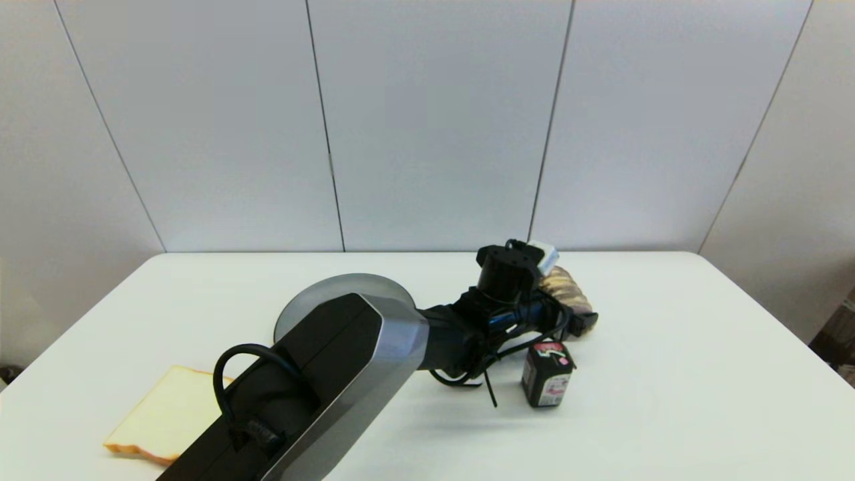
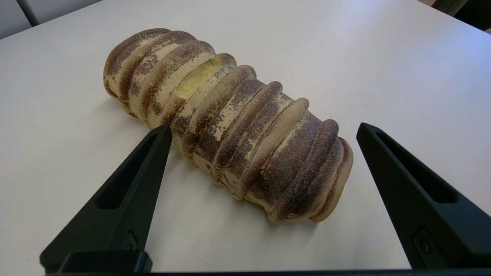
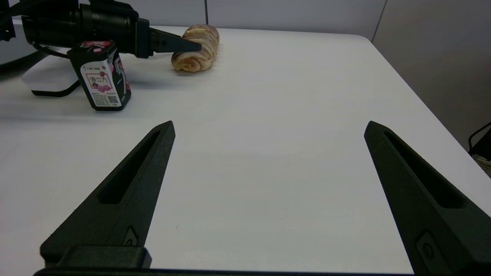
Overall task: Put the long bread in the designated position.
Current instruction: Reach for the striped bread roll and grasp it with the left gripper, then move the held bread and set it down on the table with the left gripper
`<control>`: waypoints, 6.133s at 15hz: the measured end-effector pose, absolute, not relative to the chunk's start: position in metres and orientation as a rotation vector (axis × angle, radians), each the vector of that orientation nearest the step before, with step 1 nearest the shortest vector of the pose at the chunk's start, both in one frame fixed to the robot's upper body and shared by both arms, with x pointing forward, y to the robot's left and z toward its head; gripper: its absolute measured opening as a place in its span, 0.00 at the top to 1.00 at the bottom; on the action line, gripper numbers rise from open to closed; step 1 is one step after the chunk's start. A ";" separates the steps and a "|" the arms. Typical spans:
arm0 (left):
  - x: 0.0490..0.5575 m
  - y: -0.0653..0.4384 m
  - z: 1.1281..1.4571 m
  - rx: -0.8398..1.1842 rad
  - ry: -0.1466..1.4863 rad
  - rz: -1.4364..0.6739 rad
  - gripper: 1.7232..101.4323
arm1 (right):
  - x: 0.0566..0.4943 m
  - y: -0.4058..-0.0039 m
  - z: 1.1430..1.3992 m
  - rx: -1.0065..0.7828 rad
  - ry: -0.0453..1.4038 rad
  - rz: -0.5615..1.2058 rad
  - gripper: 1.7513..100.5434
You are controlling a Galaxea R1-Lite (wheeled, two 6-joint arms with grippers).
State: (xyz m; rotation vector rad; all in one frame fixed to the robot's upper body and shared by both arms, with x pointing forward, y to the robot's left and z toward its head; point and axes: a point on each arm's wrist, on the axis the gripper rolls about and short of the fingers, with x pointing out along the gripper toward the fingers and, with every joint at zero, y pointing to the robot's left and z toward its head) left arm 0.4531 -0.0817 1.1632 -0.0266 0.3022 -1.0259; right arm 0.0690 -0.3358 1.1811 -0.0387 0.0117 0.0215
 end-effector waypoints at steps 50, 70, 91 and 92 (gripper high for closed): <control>0.463 0.105 1.310 -0.003 0.337 -0.706 0.93 | 0.069 -0.336 1.181 -0.039 0.012 0.021 0.03; 0.504 0.141 1.256 -0.354 0.363 -0.169 0.93 | 0.069 -0.336 1.181 -0.039 0.012 0.022 0.03; 0.522 0.134 1.212 -0.331 0.337 0.101 0.93 | 0.069 -0.336 1.181 -0.039 0.012 0.021 0.03; 0.520 0.134 1.217 -0.334 0.331 0.099 0.93 | 0.069 -0.336 1.181 -0.039 0.012 0.022 0.03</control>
